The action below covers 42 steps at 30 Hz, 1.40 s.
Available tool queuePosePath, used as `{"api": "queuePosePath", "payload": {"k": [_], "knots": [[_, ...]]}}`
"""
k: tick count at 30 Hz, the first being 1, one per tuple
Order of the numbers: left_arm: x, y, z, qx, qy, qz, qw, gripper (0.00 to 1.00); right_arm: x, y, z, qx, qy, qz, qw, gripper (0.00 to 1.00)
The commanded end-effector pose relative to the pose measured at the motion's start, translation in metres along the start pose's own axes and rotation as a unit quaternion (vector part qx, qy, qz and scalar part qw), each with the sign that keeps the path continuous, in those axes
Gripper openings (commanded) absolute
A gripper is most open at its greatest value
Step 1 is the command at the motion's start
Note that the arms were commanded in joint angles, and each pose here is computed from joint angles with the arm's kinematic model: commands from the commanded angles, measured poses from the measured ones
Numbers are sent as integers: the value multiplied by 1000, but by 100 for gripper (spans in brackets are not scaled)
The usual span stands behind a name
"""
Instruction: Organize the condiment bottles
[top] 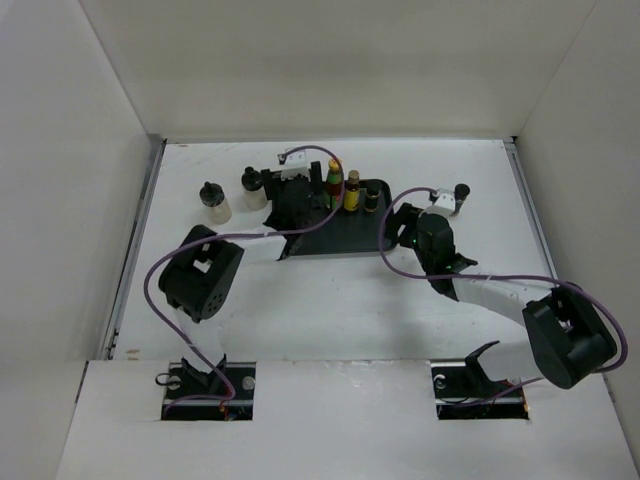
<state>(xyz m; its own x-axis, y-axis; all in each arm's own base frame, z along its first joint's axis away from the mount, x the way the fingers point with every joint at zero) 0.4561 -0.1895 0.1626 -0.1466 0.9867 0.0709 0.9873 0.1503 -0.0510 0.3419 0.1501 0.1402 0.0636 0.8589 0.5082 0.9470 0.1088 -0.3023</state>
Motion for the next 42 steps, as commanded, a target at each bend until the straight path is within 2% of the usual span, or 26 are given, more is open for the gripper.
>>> {"api": "queuePosePath", "payload": {"k": [1,4,6,13,16,18,24,34,38,42], "knots": [[16,-18,-98,-87,-88,-7,992,90,10,4,-8,-14,13,-19,1000,75],[30,-27,-121,-92,-107,-9,990,89,10,4,-7,-14,13,-20,1000,75],[40,-30,-122,-78,-121,-12,990,89,10,4,-9,-16,14,-20,1000,75],[67,-5,-77,50,-164,-10,985,88,11,2,-11,-17,16,-24,999,75],[70,12,-61,106,-152,-5,983,88,10,4,-9,-14,14,-22,1000,76],[75,21,-53,122,-143,-20,982,88,10,5,-8,-13,14,-21,1000,76],[86,44,-34,139,-122,-56,981,88,9,5,-7,-11,13,-20,1000,76],[107,63,1,166,-103,-104,975,82,8,8,-4,-7,11,-17,1000,76],[107,69,7,171,-98,-103,975,75,8,9,-3,-5,9,-15,1000,76],[110,62,0,157,-108,-105,976,77,7,8,-3,-5,9,-15,1000,76]]}}
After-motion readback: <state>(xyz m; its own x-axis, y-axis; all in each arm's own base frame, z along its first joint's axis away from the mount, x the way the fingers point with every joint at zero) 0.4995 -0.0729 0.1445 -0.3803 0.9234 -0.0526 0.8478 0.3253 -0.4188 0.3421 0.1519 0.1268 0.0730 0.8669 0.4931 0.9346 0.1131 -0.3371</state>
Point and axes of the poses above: each gripper's point midway between its finger pads, its own y axis out along the fingers, its own x axis along the line the jaws close on, z = x × y, the point moved 3 cm from there along -y, back along the fingers, and after that the axes turned 7 degrees about y, right-handed, at the moved point
